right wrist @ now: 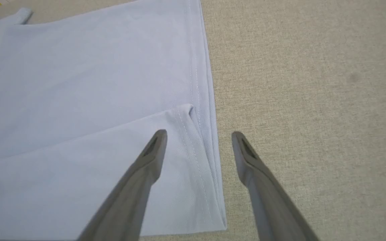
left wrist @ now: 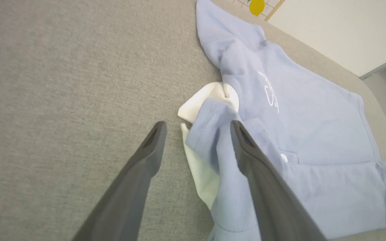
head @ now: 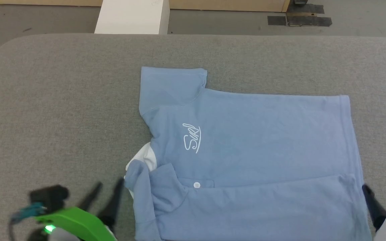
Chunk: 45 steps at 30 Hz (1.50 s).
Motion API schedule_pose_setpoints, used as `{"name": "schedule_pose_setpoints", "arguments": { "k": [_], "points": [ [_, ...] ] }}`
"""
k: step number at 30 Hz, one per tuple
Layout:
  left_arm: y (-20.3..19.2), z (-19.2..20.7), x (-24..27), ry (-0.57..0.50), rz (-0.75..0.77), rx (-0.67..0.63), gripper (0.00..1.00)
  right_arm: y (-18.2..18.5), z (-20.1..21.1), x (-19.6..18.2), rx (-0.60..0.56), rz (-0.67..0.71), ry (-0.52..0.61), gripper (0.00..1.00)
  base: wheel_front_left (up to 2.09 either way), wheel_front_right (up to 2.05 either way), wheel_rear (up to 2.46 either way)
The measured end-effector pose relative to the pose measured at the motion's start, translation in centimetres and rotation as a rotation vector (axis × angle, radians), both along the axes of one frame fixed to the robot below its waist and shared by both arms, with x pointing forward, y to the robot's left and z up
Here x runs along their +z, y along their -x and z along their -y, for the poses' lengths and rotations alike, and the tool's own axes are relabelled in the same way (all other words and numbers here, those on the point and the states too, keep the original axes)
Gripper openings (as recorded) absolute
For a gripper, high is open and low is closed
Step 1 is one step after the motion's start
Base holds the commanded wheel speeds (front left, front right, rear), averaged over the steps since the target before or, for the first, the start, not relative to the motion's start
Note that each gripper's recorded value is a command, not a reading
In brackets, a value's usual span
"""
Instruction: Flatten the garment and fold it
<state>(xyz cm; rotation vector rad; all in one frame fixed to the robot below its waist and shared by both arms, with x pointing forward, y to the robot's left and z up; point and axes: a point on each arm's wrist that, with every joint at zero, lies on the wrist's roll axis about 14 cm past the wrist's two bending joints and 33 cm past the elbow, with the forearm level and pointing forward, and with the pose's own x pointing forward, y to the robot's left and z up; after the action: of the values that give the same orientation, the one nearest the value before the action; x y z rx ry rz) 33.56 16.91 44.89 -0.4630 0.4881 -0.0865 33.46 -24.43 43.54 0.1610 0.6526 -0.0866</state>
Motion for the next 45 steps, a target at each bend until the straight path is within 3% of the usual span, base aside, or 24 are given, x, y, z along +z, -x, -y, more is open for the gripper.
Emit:
{"name": "schedule_pose_setpoints", "arguments": {
  "k": [7, 10, 13, 18, 24, 31, 40, 42, 45],
  "points": [
    [-6.8, -3.9, 8.3, -0.234, 0.360, 0.066, 1.00, -3.4, -0.5, 2.9, 0.015, 0.182, 0.047, 1.00, 0.00, 0.00, 0.00],
    [-10.4, -3.5, 11.5, -0.315, 0.494, 0.024, 1.00, -4.9, -0.7, 3.5, 0.022, 0.233, 0.061, 1.00, 0.00, 0.00, 0.00],
    [-14.1, -2.8, 12.6, -0.358, 0.533, -0.035, 1.00, -6.1, -1.1, 3.4, 0.032, 0.256, 0.067, 1.00, 0.00, 0.00, 0.00],
    [-19.4, -0.9, 11.3, -0.414, 0.468, -0.177, 1.00, -8.0, -1.7, 2.7, 0.052, 0.267, 0.067, 1.00, 0.00, 0.00, 0.00],
    [-23.8, 0.5, 6.1, -0.453, 0.294, -0.306, 1.00, -9.7, -2.2, 0.8, 0.071, 0.242, 0.068, 1.00, 0.00, 0.00, 0.00],
    [-25.0, 1.5, -1.4, -0.442, 0.078, -0.426, 1.00, -10.4, -2.0, -1.6, 0.069, 0.187, 0.074, 1.00, 0.00, 0.00, 0.00],
    [-25.3, 1.8, -7.2, -0.443, -0.084, -0.476, 1.00, -9.6, 0.0, -2.7, 0.024, 0.141, 0.107, 1.00, 0.00, 0.00, 0.00],
    [-25.5, 2.1, -7.5, -0.438, -0.087, -0.484, 0.00, -9.4, 0.3, -2.8, 0.016, 0.136, 0.113, 1.00, 0.00, 0.00, 0.00],
    [-25.4, 2.6, -7.7, -0.423, -0.095, -0.515, 0.00, -9.3, 0.6, -2.6, 0.009, 0.134, 0.121, 1.00, 0.00, 0.00, 0.00]
  ]
}}
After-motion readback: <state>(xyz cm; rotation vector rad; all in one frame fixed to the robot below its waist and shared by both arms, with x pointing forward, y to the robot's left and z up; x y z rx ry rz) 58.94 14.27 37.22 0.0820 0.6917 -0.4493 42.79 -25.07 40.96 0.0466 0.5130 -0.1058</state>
